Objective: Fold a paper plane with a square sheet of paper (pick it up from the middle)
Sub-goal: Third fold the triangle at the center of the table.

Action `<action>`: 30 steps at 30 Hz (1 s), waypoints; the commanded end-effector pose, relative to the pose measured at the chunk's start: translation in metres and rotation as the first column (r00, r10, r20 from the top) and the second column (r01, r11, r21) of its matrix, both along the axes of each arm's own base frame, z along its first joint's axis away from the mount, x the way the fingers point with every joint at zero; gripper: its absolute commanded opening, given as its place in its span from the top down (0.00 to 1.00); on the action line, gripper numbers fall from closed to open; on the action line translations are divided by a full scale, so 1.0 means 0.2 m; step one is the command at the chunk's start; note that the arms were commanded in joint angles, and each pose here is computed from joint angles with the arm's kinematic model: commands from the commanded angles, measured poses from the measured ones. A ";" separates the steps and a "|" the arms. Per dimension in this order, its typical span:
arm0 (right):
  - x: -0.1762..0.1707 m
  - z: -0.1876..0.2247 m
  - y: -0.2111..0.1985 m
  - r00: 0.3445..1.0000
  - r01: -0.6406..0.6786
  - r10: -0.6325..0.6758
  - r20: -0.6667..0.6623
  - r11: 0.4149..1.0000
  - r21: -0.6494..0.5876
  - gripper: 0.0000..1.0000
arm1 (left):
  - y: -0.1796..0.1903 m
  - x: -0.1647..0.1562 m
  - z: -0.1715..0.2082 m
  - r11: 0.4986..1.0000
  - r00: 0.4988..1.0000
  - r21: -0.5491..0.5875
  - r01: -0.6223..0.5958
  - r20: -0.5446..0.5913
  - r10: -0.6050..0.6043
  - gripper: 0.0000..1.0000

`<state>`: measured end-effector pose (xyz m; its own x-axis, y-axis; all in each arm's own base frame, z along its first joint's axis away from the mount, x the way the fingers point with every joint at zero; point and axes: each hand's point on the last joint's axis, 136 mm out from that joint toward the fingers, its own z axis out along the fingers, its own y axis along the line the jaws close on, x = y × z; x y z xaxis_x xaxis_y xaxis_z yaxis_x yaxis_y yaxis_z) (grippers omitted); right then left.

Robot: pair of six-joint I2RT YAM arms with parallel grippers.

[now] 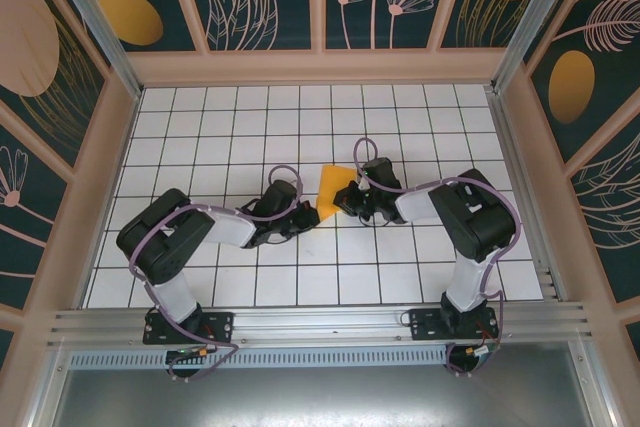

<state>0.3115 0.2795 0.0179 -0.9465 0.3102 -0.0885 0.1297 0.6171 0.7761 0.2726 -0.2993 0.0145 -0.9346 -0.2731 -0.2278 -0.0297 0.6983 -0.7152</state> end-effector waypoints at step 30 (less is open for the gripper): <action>-0.07 -0.18 -0.06 0.997 0.008 -0.018 -0.074 0.991 -0.134 0.94 | -0.06 0.06 -0.05 0.997 0.997 0.064 0.039 -0.065 -0.035 0.89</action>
<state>0.3116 0.2818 0.0179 -0.9455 0.3107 -0.0971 0.1264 0.6254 0.7700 0.2883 -0.3251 0.0259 -0.9524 -0.2234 -0.2073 -0.0025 0.6858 -0.7278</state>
